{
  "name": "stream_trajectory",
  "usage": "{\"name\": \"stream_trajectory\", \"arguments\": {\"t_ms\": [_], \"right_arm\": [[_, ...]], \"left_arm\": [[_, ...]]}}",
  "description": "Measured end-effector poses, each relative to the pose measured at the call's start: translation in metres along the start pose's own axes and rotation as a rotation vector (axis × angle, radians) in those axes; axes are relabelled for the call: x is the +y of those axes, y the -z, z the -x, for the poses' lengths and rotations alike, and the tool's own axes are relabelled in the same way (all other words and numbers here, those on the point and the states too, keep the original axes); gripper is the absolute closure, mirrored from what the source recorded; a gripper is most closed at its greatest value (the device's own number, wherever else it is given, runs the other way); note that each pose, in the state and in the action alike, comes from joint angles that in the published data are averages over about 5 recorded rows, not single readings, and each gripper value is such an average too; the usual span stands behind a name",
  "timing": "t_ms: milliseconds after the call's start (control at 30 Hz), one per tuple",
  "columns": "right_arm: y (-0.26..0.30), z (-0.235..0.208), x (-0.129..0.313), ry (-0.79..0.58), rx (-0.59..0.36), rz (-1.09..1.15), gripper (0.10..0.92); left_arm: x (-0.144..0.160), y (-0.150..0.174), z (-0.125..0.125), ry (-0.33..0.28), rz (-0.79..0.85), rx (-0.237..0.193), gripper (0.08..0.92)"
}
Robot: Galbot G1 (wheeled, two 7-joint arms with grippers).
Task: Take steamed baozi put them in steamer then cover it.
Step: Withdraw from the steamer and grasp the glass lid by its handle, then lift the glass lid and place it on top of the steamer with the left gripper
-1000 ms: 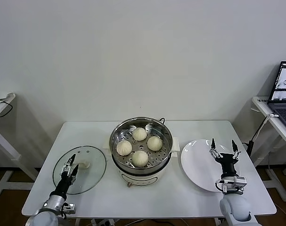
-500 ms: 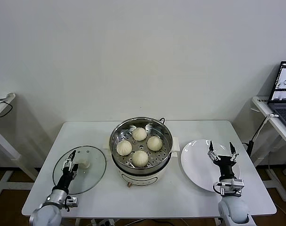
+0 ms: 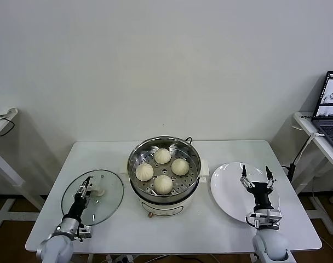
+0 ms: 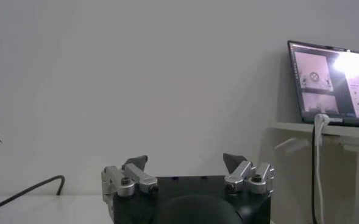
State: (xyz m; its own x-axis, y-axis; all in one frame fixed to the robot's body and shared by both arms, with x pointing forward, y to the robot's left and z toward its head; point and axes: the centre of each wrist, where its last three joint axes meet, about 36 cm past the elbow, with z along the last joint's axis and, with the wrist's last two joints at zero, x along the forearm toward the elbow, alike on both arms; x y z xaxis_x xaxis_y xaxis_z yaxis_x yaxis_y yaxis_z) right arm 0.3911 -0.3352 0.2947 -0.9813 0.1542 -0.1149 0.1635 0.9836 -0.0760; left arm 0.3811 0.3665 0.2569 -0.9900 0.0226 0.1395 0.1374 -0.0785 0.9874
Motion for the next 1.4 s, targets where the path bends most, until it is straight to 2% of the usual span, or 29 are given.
{"name": "stream_trajectory", "arguments": {"t_ms": [333,633,767,933,1100,1233,1400], "right_arm": [[0.000,0.000,0.006,0.006,-0.006,-0.001,0.200],[0.003,0.005,0.008,0.000,-0.020,0.000,0.200],[0.005,0.006,0.010,0.001,-0.025,0.003,0.200],[0.006,0.006,0.012,-0.002,-0.031,0.009,0.200],[0.009,0.006,0.013,-0.006,-0.036,0.013,0.200],[0.012,0.008,0.012,-0.013,-0.041,0.012,0.200],[0.013,0.007,0.009,-0.024,-0.040,0.011,0.200]], "left_arm": [[-0.002,0.000,0.001,0.006,-0.024,-0.015,0.783],[0.020,-0.012,-0.003,0.075,-0.009,-0.032,0.807],[0.050,-0.023,-0.002,0.147,0.021,-0.018,0.807],[0.107,-0.038,0.002,0.259,0.085,0.011,0.807],[0.166,-0.031,0.002,0.366,0.137,0.016,0.807],[0.206,-0.006,-0.002,0.433,0.113,-0.020,0.807],[0.239,0.050,-0.008,0.479,-0.001,-0.116,0.807]]}}
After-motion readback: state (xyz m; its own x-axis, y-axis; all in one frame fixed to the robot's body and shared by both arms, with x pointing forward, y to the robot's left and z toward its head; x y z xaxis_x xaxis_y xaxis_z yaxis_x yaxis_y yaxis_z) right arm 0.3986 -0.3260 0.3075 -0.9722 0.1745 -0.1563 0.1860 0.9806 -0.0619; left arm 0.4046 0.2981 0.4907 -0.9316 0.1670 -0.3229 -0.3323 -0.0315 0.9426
